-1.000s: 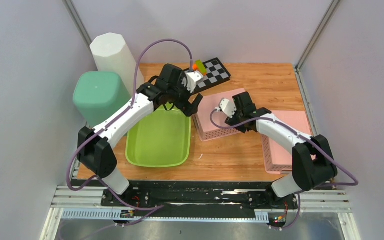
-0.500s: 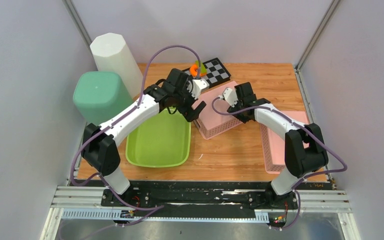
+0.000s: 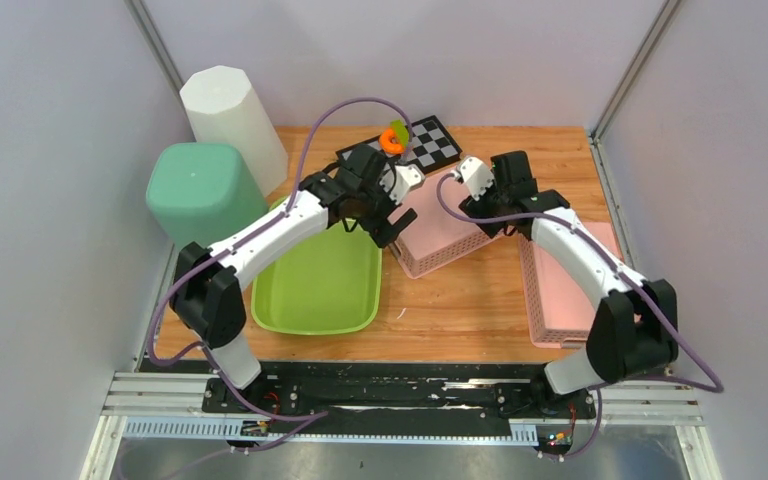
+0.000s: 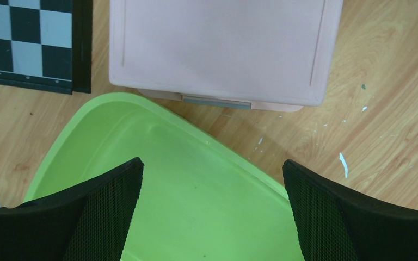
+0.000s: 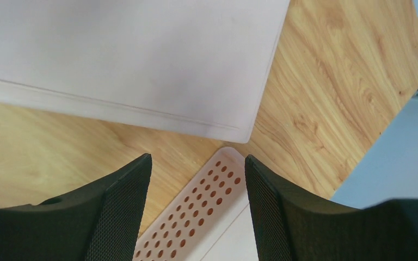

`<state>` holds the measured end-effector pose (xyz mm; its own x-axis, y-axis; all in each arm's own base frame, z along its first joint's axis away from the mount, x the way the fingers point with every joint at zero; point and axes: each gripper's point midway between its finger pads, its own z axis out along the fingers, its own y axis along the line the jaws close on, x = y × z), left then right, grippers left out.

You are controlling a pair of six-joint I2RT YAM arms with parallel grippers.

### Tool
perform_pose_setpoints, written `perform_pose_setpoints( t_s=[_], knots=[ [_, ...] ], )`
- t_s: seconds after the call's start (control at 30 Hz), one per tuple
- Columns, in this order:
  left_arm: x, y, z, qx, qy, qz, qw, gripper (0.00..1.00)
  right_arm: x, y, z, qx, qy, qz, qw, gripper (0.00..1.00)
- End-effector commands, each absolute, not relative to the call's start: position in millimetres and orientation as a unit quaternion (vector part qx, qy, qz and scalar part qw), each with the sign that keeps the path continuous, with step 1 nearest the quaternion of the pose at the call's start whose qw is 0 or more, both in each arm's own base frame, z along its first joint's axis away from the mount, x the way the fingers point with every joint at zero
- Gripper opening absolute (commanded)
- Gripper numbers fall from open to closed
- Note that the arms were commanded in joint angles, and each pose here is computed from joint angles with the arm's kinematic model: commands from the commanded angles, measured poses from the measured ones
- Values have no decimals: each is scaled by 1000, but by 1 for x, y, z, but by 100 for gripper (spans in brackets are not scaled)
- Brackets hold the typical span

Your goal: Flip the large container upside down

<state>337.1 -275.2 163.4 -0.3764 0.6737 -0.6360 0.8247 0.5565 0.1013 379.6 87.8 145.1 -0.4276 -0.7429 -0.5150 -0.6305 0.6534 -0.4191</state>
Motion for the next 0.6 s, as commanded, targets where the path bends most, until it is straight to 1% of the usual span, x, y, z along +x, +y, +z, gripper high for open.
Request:
perform_pose_setpoints(
  t_s=[0.0,0.1,0.3,0.47,0.57],
  knots=[
    [349,-269,223,412,811,-137,392,100,352,137,185,-415,821,29,391,66],
    [351,-250,258,380,804,-165,427,100,341,168,193,-435,805,53,399,66],
    [344,-202,296,351,793,-156,473,100,336,229,186,-471,783,63,400,66],
    [335,-168,292,330,801,-134,480,100,345,264,169,-475,786,54,391,66],
    [330,-152,285,328,807,-125,475,100,343,281,154,-484,791,70,368,66]
  ],
)
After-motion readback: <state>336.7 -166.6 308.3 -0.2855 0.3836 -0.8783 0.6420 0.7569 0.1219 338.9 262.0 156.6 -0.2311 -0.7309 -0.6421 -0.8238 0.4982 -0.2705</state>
